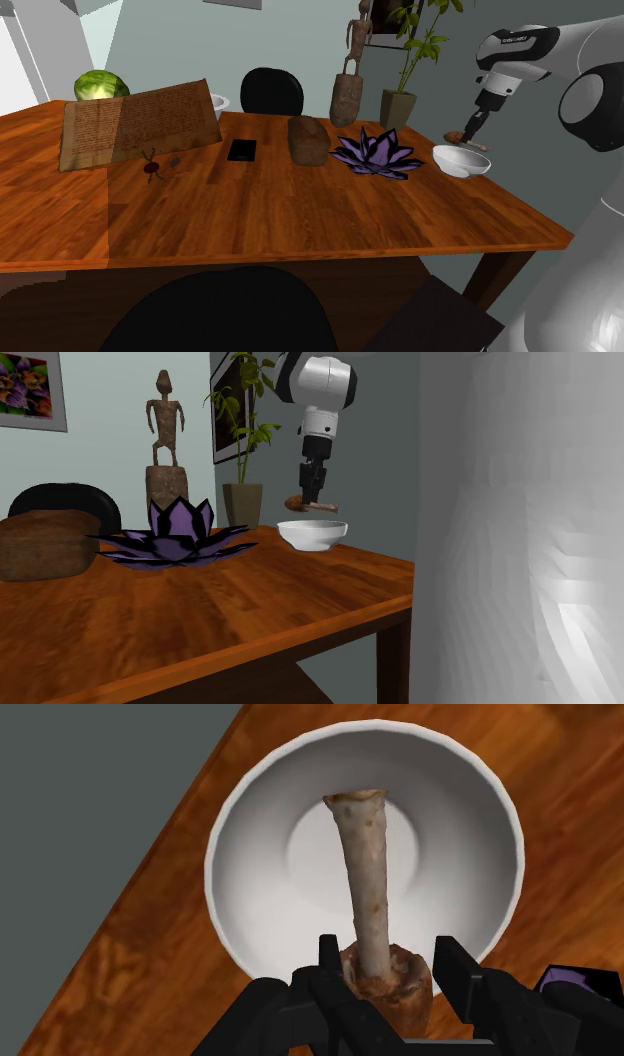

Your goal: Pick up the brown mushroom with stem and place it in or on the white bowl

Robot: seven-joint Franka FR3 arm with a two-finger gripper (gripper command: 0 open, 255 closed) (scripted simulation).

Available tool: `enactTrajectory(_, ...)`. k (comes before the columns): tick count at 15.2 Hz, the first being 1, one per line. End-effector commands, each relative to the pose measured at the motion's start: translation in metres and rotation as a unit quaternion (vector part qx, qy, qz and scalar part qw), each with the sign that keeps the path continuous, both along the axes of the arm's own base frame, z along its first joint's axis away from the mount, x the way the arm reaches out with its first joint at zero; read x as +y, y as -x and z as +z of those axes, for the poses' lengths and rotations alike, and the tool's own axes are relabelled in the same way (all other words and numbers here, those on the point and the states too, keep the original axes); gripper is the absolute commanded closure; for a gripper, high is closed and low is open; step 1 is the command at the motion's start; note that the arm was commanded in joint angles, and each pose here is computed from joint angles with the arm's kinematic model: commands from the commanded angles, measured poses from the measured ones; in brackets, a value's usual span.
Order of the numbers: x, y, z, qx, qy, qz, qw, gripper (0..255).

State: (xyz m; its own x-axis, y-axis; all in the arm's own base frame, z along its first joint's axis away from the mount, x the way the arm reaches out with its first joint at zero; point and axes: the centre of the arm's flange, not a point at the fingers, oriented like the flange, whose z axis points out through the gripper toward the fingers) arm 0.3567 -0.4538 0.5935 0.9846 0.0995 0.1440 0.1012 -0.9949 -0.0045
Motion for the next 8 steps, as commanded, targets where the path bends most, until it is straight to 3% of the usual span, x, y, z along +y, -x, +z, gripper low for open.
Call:
enactTrajectory(1,0.0007,0.0002,-0.0047,0.0,0.0,0.0,1.0,255)
enactTrajectory(7,0.0007,0.0002,-0.0047,0.0,0.0,0.0,1.0,255)
enactTrajectory(8,0.0007,0.0002,-0.0047,0.0,0.0,0.0,1.0,0)
